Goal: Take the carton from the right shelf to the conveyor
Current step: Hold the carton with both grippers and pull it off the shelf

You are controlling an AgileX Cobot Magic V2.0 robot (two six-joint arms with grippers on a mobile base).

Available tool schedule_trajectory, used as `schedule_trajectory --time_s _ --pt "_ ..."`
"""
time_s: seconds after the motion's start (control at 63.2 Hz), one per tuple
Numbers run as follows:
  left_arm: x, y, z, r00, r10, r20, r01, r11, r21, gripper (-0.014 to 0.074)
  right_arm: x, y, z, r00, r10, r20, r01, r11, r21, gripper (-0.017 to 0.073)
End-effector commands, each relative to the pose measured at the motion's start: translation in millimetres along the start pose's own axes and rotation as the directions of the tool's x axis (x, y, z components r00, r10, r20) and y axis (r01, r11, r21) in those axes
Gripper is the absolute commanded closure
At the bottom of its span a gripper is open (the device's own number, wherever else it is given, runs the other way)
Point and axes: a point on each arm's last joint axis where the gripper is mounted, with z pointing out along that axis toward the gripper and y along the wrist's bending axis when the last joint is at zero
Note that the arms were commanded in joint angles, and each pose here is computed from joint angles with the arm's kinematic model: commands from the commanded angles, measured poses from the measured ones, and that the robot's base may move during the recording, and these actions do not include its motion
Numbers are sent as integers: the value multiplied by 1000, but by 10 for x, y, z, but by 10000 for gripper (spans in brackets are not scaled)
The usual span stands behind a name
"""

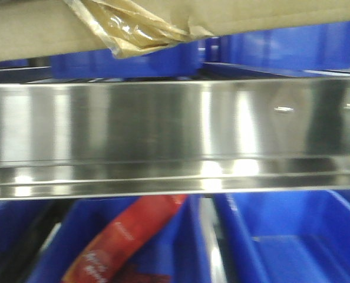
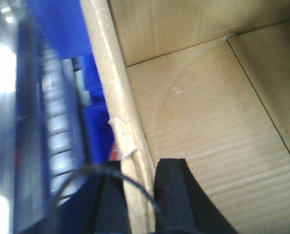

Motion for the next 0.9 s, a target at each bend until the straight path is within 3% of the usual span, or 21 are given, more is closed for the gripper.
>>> schedule_trajectory --time_s 0.0,0.886 --pt "-27 -64 -63 999 9 51 -12 998 59 610 -71 47 -66 996 4 91 1 999 -53 627" --pt "-27 -64 -63 999 9 51 -12 998 59 610 -71 47 -66 996 4 91 1 999 -53 627"
